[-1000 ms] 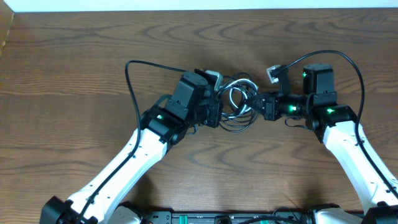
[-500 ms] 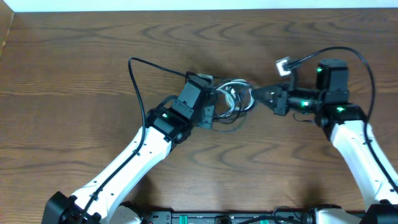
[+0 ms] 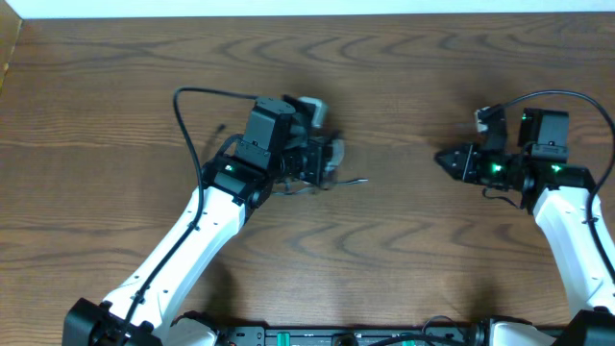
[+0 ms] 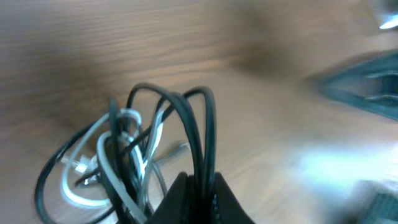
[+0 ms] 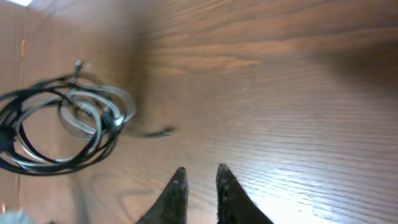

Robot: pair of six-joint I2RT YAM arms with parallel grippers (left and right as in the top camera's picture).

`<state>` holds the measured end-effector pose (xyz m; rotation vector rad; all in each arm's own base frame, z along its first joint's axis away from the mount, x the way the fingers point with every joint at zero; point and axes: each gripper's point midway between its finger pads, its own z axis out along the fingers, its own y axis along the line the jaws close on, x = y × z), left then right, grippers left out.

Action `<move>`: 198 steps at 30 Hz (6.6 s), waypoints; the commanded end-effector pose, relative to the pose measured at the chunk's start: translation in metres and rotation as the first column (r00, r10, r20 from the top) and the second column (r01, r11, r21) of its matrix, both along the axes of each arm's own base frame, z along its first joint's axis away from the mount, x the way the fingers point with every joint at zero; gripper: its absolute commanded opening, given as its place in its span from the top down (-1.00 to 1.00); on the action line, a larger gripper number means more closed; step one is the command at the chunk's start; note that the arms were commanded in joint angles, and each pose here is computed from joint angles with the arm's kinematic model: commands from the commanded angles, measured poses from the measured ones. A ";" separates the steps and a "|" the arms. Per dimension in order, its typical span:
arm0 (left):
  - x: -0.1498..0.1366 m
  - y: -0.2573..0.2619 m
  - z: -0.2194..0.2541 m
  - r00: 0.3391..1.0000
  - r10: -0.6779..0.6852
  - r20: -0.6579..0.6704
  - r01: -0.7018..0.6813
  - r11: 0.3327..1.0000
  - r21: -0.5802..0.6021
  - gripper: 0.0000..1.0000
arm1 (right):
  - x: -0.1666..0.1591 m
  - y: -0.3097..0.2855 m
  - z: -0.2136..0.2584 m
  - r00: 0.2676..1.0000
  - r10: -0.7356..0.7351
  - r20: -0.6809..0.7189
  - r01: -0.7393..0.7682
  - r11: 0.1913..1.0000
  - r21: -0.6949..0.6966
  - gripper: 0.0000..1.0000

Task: Untangle cables

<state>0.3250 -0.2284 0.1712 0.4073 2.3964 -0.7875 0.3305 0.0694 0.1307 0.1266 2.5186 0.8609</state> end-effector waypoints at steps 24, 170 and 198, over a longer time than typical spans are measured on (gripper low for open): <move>-0.053 -0.066 0.106 0.903 -0.401 0.154 0.425 0.775 -0.468 0.85 | -0.028 0.119 0.038 0.850 0.456 0.263 -0.478 0.878 0.021 -0.29; 0.004 0.092 0.122 0.918 0.373 -0.131 -0.393 0.821 -0.415 0.85 | -0.020 0.014 -0.032 0.984 -0.146 -0.107 0.098 0.927 -0.362 0.98; 0.010 0.090 -0.013 0.870 0.320 -0.376 -0.378 0.922 -0.090 -0.51 | -0.017 0.065 -0.009 0.995 0.087 -0.042 -0.091 0.987 -0.128 0.98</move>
